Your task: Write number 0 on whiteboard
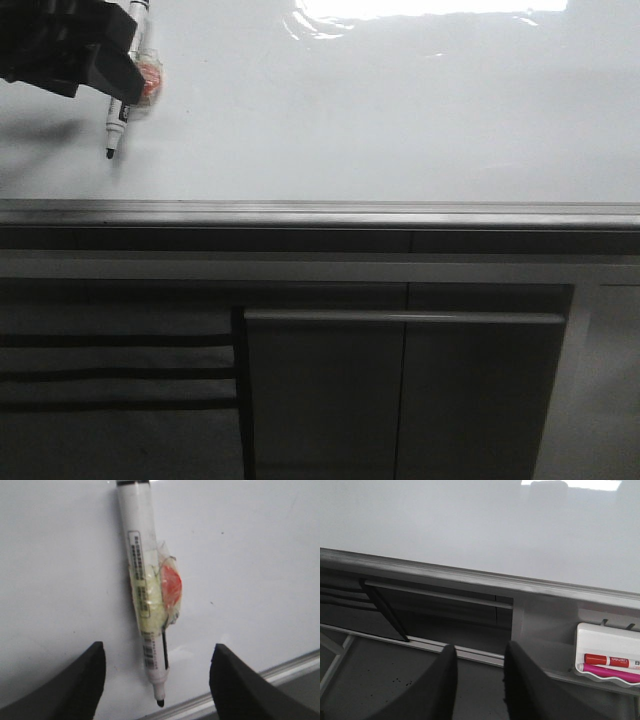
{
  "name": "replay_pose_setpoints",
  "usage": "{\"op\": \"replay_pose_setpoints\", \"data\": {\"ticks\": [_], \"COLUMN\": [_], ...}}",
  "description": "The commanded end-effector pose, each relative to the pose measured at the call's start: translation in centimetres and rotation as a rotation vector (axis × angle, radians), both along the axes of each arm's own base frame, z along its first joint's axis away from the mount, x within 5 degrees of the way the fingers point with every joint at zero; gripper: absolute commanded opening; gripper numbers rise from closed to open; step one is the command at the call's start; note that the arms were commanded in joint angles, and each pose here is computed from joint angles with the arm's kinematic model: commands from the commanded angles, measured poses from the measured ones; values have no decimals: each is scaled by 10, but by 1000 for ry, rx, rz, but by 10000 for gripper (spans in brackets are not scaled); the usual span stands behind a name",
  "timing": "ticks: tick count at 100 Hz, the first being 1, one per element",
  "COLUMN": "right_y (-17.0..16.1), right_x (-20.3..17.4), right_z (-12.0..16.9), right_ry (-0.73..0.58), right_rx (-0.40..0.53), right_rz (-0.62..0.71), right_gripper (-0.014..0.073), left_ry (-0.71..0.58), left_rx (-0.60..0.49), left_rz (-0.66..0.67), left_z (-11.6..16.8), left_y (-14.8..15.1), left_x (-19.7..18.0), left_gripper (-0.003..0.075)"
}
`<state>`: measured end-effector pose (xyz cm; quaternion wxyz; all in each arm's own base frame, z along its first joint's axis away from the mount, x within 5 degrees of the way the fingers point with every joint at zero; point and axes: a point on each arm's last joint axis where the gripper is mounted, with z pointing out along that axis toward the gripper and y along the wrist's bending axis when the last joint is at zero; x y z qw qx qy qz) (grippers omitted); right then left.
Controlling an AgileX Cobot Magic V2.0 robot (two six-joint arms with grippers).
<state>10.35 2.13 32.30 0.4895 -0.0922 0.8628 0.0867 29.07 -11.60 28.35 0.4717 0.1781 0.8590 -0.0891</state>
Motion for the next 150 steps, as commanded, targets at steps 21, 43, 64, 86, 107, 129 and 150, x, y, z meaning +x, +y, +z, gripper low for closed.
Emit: {"op": "replay_pose_setpoints", "data": {"ticks": [21,43,64,86,107,129,150], "right_y": [-1,-1,-1,2,20,41,70], "right_x": [4,4,4,3,18,46,72], "right_z": [15,15,15,15,22,30,35], "right_ry": [-77,-79,-81,-47,4,98,113], "right_rx": [10,11,11,-4,7,17,-104], "right_rz": [-17,-18,-19,26,289,618,850], "right_gripper": [200,200,200,200,200,201,292], "left_ry": [-85,-56,-42,13,94,118,78], "left_rx": [-27,-12,-3,127,353,512,535], "left_rz": [27,37,34,-16,-271,-582,-831], "left_z": [18,12,10,18,34,34,49], "left_y": [-2,2,2,7,-10,-49,-86], "left_x": [28,32,31,14,-37,-81,-118], "left_gripper": [419,341,152,22,-13,-13,-12]}}
